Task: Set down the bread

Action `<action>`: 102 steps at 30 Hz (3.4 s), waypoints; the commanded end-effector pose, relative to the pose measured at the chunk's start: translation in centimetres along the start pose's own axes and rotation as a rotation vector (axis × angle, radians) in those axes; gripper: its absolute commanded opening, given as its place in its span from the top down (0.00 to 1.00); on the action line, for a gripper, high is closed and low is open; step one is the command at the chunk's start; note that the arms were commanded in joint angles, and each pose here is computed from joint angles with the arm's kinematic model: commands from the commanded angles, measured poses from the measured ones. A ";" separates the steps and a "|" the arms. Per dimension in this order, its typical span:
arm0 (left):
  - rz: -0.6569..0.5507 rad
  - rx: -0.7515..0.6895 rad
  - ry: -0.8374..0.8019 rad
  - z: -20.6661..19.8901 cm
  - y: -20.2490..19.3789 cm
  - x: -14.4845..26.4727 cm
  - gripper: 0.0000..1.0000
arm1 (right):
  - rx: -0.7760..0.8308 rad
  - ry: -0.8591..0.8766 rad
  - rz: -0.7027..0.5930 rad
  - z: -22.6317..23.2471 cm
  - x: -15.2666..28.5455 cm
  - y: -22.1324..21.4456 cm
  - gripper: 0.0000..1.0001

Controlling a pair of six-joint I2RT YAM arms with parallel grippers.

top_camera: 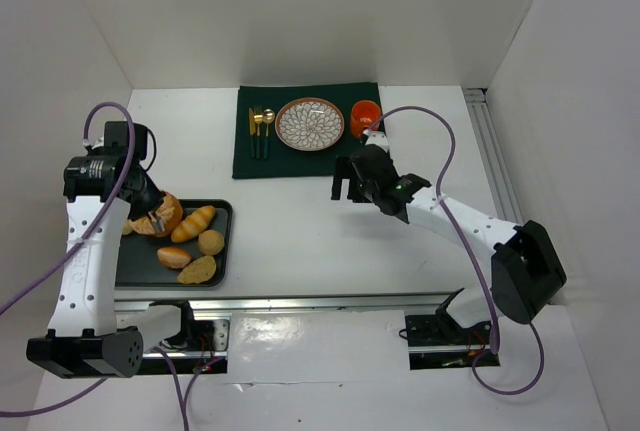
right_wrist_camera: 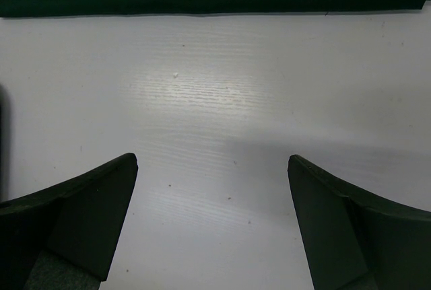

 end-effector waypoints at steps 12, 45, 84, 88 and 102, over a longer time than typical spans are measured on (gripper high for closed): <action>0.006 -0.124 -0.089 -1.6 -0.2 0.9 0.73 | -0.005 0.064 -0.049 1.9 0.3 1.5 0.00; 0.116 -0.154 -0.011 -4.1 -2.4 -3.3 0.35 | 0.002 0.045 -0.031 1.4 -0.1 0.9 0.00; -0.318 -0.331 -0.389 -14.9 10.5 6.4 1.00 | -0.022 -0.093 -0.118 -0.6 1.7 1.7 0.00; -0.318 -0.418 -0.487 -21.1 11.7 5.1 1.00 | -0.077 -0.086 -0.179 -1.1 3.9 2.4 0.00; -0.302 -0.552 -0.541 -34.6 8.1 -2.6 1.00 | -0.141 -0.141 -0.225 -3.6 8.0 2.3 0.00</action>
Point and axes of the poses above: each gripper's point midway between its finger pads, its own x axis back along the fingers, its own z axis along the line the jaws close on, y = z × x, the point moved 8 cm from there along x, back along the fingers, and after that the axes turned 14 degrees about -x, right-handed, at the moved point
